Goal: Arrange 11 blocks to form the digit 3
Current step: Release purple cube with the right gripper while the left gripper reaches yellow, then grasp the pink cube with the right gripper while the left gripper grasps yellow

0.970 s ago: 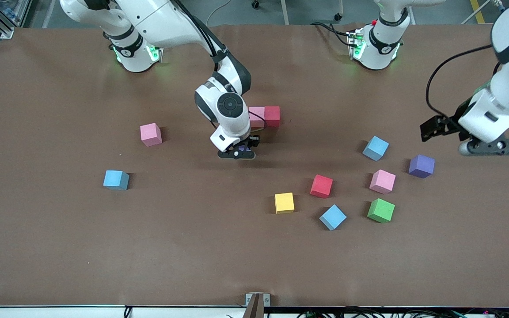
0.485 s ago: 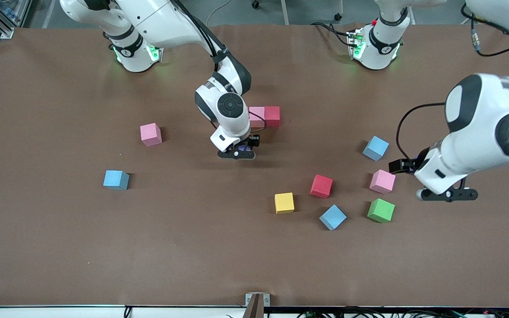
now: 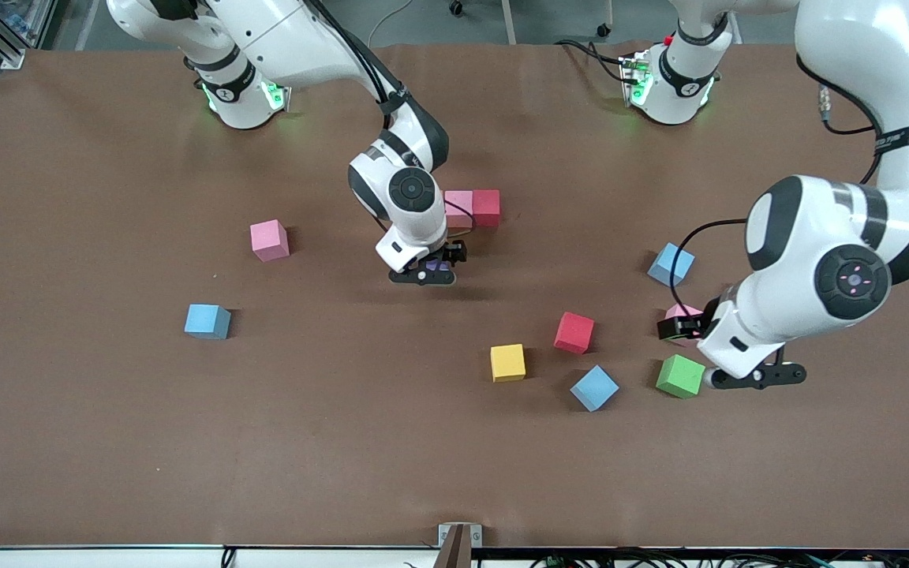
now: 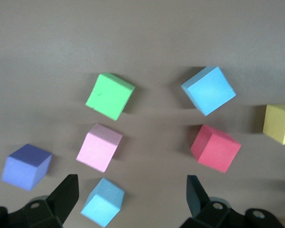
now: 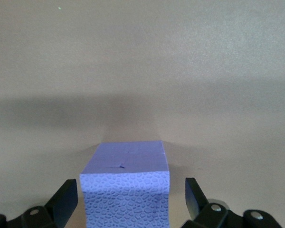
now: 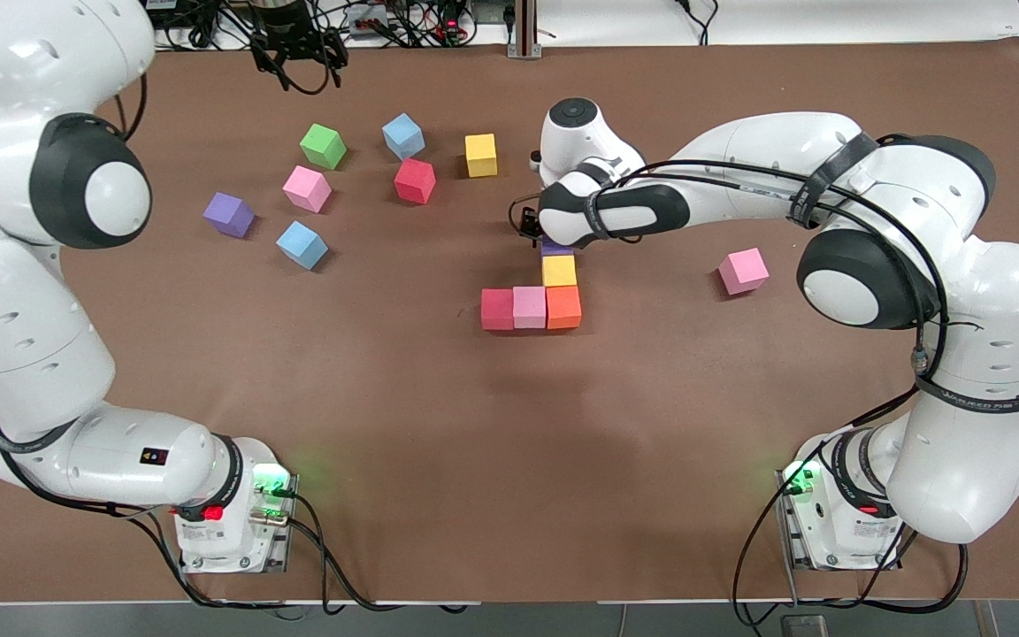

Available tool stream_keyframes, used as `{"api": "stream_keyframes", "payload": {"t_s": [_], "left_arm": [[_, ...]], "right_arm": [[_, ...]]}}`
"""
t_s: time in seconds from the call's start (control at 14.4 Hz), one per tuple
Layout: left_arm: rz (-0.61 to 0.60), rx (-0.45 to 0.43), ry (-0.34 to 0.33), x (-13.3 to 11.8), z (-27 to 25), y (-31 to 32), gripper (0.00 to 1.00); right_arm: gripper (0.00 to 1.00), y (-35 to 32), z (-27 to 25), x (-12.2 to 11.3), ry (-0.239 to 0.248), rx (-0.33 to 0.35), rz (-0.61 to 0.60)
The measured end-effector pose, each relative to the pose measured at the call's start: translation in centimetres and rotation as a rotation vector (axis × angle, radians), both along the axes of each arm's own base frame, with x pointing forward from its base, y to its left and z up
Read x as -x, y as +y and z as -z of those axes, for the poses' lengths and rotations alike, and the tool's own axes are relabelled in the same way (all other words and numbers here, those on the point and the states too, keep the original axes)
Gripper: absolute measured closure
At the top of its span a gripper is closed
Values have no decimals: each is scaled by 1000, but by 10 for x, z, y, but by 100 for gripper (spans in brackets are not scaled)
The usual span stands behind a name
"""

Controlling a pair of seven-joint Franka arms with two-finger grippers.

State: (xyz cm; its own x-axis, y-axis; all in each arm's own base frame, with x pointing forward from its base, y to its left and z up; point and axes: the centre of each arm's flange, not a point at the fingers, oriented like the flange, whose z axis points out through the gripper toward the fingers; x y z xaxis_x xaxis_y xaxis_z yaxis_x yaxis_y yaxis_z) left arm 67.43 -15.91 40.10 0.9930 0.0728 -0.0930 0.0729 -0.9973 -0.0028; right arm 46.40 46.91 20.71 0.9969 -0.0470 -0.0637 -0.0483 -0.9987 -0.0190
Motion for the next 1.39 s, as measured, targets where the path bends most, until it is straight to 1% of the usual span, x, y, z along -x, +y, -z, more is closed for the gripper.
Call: {"api": "stream_keyframes", "payload": {"t_s": [0.14, 0.35, 0.49, 0.55, 0.69, 0.76, 0.9, 1.04, 1.25, 1.39], "left_arm": [[-17, 8, -29, -6, 20, -17, 0], [-77, 18, -84, -8, 54, -67, 0], [-82, 34, -114, -7, 76, -94, 0], [-84, 42, -126, -5, 87, -109, 0], [-149, 57, -145, 3, 107, -142, 0], [-182, 65, -155, 8, 115, -159, 0], [-204, 87, -180, 16, 129, -185, 0], [-205, 114, -212, 14, 141, -196, 0], [-187, 128, -220, 16, 157, -218, 0], [-174, 133, -222, 17, 165, -228, 0]], "right_arm": [[0, 3, -8, -3, -11, -12, 0], [0, 6, -32, -6, -23, -24, 0], [0, 0, -52, -8, -11, -8, 13], [0, -10, -63, -13, 3, 9, 32], [0, -44, -87, -32, 35, 41, 87], [0, -66, -98, -43, 40, 45, 121], [0, -115, -111, -63, 41, 47, 197], [0, -168, -114, -80, 44, 64, 251], [0, -237, -103, -89, 69, 81, 228], [0, -267, -94, -83, 63, 68, 176]]}}
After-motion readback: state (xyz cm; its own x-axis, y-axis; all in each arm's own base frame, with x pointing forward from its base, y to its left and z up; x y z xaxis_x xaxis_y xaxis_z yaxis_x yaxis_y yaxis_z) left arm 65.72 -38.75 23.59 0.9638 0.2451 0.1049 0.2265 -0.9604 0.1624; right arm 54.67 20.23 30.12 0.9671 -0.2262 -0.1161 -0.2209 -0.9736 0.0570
